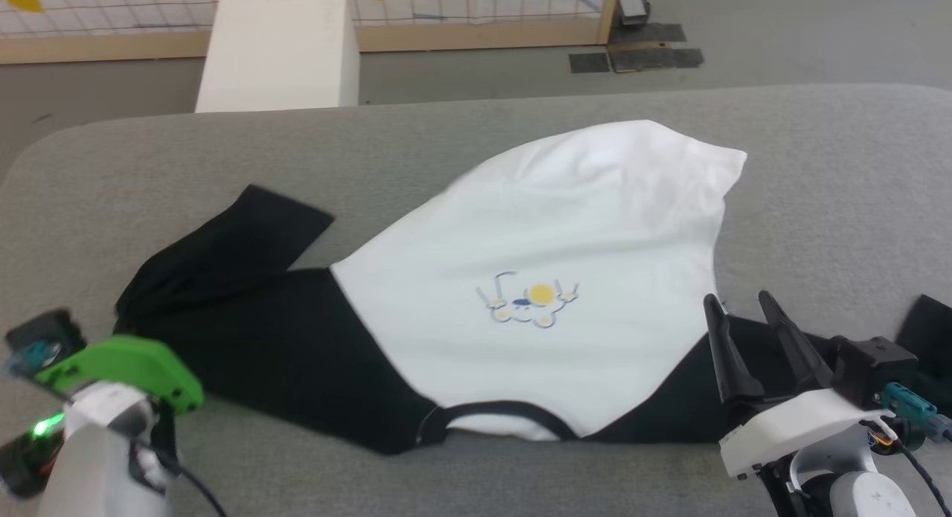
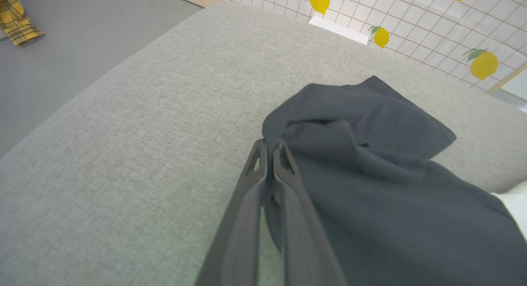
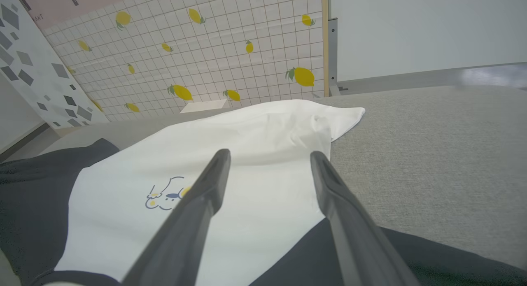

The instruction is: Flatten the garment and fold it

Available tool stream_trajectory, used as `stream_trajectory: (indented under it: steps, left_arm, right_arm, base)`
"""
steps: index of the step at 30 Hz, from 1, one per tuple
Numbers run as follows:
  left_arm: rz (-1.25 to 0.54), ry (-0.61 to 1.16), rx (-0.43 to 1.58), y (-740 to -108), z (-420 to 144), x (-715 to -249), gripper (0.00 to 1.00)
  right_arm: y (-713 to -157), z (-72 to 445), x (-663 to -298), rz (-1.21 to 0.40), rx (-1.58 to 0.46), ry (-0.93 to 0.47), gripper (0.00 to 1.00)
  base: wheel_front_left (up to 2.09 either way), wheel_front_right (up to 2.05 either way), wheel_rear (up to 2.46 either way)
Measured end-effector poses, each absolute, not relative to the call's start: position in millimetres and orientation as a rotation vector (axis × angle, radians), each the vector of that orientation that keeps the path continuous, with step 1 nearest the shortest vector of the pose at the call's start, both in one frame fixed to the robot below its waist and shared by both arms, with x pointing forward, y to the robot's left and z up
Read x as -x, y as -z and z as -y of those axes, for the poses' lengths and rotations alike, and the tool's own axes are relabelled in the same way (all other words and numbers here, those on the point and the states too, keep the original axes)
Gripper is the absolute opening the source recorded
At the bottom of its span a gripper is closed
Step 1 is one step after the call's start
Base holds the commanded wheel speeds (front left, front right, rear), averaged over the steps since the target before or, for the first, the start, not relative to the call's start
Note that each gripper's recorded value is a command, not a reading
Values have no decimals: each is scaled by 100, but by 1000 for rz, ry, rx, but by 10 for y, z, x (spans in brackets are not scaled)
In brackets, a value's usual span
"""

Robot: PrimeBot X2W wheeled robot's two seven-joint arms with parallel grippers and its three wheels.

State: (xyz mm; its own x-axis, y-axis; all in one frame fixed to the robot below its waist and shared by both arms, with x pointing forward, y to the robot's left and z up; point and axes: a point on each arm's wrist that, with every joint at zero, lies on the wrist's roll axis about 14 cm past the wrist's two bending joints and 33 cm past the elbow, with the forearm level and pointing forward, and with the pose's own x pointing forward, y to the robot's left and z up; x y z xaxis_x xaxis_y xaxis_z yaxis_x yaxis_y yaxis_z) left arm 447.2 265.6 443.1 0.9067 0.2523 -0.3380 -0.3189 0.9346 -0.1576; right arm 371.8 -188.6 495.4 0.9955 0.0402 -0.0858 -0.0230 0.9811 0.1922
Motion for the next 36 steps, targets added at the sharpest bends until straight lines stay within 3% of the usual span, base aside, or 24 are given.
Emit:
stream_trajectory:
  steps: [4,5,6,9,17,26,36]
  left_arm:
    - [-335,-375,220,-4366,-2923,-4133,0]
    - [-338,-378,232,-4351,-2932,-4080,24]
    - [-337,-378,253,-4341,-2919,-4026,100]
    - [-297,-359,289,-4381,-2825,-3944,100]
    - [27,-253,355,-4898,-2431,-3950,100]
    - [153,-158,262,-5280,-2170,-3954,100]
    - [132,-172,251,-5186,-2238,-3963,100]
  right_arm:
    - [-4970,1786,-3759,-90,-195,-63,100]
    - [-4972,1773,-3765,-89,-195,-67,100]
    - [-4975,1757,-3771,-89,-195,-73,100]
    - [-4972,1732,-3782,-93,-196,-80,100]
    - [-4816,1952,-3755,-157,-182,-15,100]
    - [-4396,2183,-3712,-394,-142,52,100]
    - [-4199,1995,-4262,-624,-79,-2,100]
  base:
    - [0,0,0]
    - [0,0,0]
    - [0,0,0]
    - [0,0,0]
    - [0,0,0]
    - [0,0,0]
    - [0,0,0]
